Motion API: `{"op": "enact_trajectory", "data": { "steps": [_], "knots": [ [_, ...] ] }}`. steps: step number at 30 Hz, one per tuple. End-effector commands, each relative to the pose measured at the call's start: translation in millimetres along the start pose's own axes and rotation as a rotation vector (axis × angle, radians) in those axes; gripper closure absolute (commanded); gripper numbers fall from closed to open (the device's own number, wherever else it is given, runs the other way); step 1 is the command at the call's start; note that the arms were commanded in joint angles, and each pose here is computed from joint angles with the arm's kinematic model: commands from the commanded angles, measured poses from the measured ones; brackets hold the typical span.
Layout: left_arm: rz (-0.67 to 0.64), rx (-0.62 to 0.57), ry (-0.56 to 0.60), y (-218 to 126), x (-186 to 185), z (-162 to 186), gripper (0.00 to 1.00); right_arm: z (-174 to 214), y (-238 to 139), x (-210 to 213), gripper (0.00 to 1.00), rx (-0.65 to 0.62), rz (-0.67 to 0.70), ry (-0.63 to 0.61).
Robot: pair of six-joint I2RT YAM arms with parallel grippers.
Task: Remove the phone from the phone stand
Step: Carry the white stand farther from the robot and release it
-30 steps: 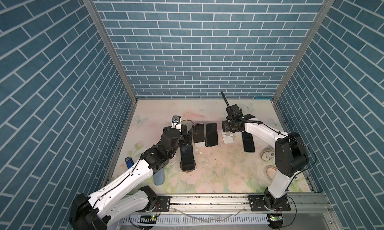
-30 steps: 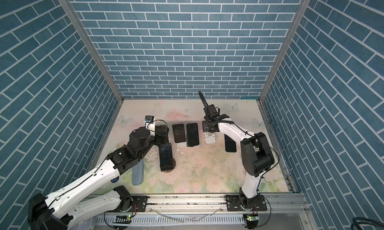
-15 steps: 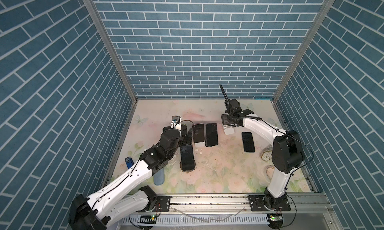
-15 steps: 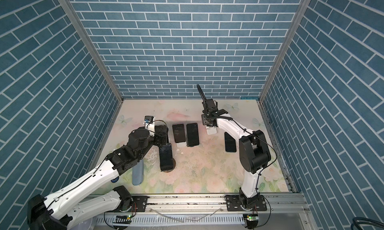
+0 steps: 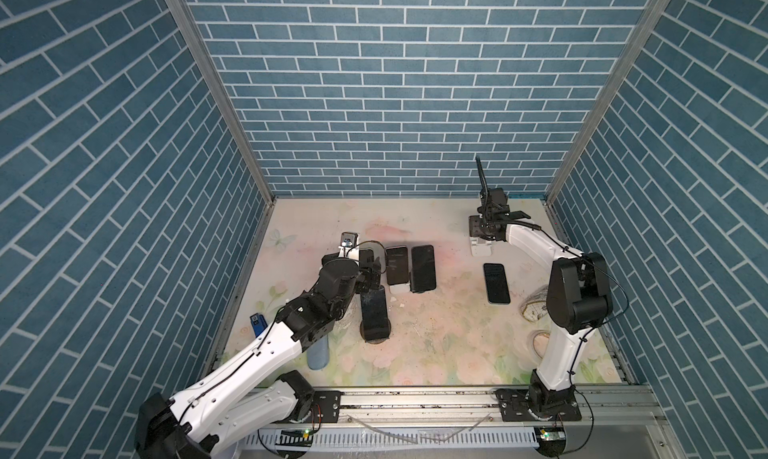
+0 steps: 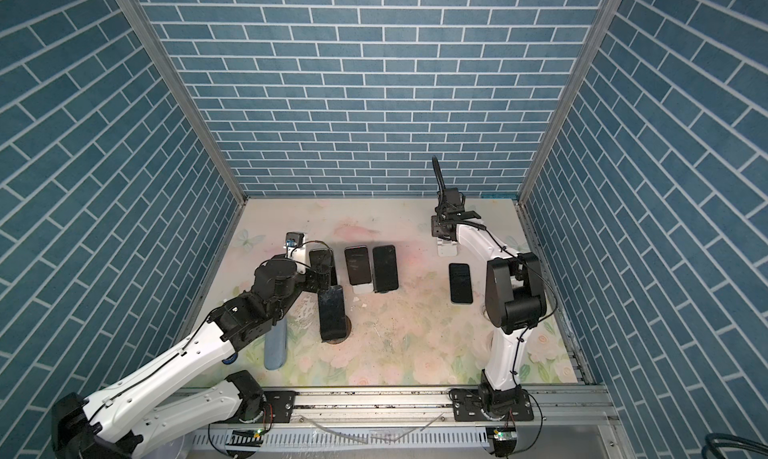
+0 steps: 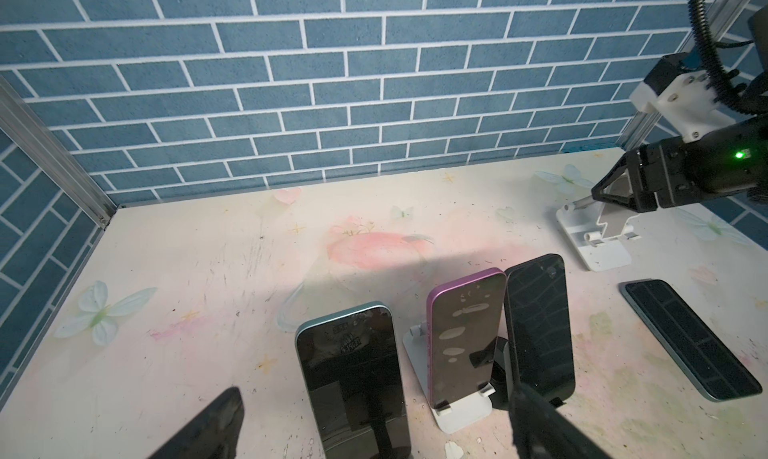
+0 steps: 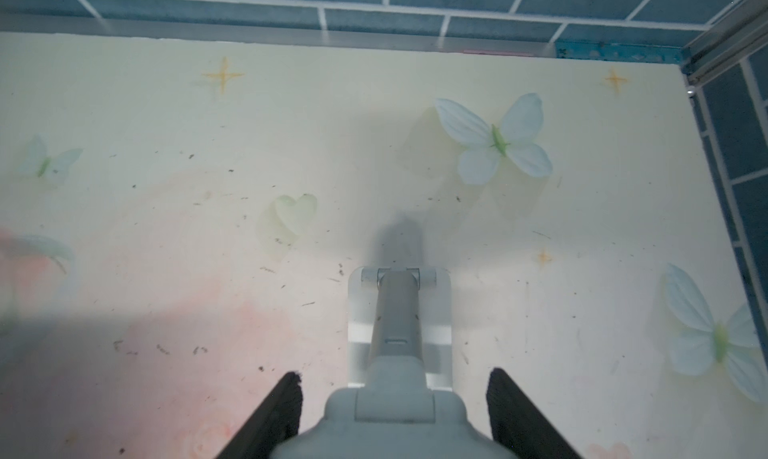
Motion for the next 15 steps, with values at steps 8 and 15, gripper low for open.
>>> {"op": "enact_trajectory", "data": {
  "steps": [8, 15],
  "knots": [
    [0.006, -0.009, -0.011, -2, -4, -7, 0.0, 6, 21, 0, 0.48, 0.004, -0.071, -0.026],
    [0.005, -0.015, -0.011, -3, -4, -10, 0.0, 19, 32, 3, 0.41, 0.042, -0.078, -0.015]
  ]
}}
Point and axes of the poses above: each gripper's point midway between its finger pads, its own y axis out along the fingers, its own x axis along the line the jaws close on, z = x × y, the point moved 1 cm from there along -y, back along the fingers, and after that the axes turned 9 degrees about -y, right-handed, at the moved point
